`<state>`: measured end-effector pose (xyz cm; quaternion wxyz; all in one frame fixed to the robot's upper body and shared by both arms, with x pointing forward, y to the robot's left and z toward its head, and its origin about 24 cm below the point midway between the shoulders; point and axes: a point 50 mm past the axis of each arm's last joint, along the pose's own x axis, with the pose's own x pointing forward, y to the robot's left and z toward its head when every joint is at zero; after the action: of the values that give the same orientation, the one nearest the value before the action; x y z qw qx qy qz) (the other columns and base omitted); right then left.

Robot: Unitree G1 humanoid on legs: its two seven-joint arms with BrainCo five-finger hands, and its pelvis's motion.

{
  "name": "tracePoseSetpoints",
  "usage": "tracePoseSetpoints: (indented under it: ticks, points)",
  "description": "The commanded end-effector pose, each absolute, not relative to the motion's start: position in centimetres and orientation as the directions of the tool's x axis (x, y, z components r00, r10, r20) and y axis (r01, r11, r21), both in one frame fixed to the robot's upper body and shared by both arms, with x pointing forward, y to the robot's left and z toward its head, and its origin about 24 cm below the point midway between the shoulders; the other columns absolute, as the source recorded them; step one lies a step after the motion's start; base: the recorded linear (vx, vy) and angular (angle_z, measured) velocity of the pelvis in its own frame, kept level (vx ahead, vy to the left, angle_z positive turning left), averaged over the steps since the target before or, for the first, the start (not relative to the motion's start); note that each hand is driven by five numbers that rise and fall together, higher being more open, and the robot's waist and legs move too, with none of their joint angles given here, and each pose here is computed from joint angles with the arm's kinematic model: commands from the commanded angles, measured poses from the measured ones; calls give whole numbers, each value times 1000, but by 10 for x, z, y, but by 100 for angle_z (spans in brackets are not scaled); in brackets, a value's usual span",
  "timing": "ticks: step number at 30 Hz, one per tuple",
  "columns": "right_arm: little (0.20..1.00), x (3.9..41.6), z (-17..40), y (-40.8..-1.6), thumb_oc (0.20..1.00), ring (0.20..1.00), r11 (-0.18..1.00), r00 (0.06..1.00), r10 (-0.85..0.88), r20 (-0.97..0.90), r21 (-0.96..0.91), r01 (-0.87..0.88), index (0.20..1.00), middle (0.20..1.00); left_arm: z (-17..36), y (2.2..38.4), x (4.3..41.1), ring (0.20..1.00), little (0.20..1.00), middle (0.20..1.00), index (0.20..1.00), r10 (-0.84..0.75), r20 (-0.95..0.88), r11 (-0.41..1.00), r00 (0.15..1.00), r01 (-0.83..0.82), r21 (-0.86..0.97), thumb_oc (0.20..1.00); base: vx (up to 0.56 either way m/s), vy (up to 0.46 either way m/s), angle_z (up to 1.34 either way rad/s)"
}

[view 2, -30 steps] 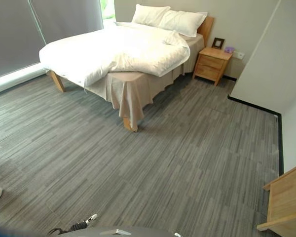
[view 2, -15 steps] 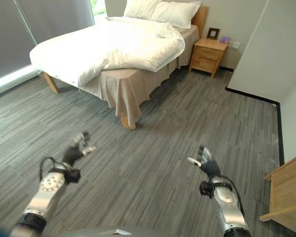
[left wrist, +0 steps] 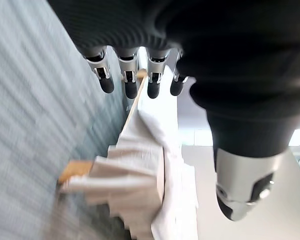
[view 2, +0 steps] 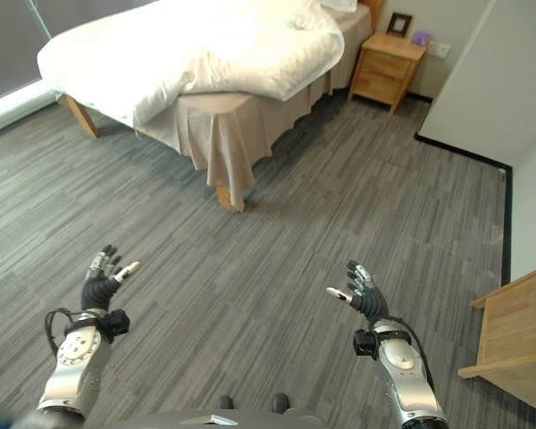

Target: Making the bed.

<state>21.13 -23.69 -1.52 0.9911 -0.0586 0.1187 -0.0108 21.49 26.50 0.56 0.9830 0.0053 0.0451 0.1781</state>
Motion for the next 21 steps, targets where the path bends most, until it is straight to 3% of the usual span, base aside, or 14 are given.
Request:
tracePoseSetpoints:
  ticks: [1, 7, 15, 21]
  points:
    - [1000, 239, 24, -226, 1000, 1000, 981, 999, 33, -30, -192, -39, 1000, 1000, 37, 265, 236, 1000, 1000, 1000, 1000, 344, 91, 938, 935, -347, 19, 1000, 23, 92, -17]
    - [1000, 233, 21, -205, 1000, 1000, 984, 996, 84, -27, -156, -87, 1000, 1000, 37, 266, 233, 1000, 1000, 1000, 1000, 408, 104, 910, 907, -413, 29, 1000, 177, 63, 7]
    - [1000, 217, 21, -223, 1000, 1000, 982, 998, 53, -45, -181, -60, 1000, 1000, 43, 276, 232, 1000, 1000, 1000, 1000, 455, 154, 884, 877, -465, 36, 1000, 428, -163, 42]
    - [1000, 221, 23, -232, 1000, 1000, 981, 998, 38, -45, -187, -45, 1000, 1000, 43, 282, 227, 1000, 1000, 1000, 1000, 515, 158, 856, 842, -513, -58, 1000, 338, -242, 47]
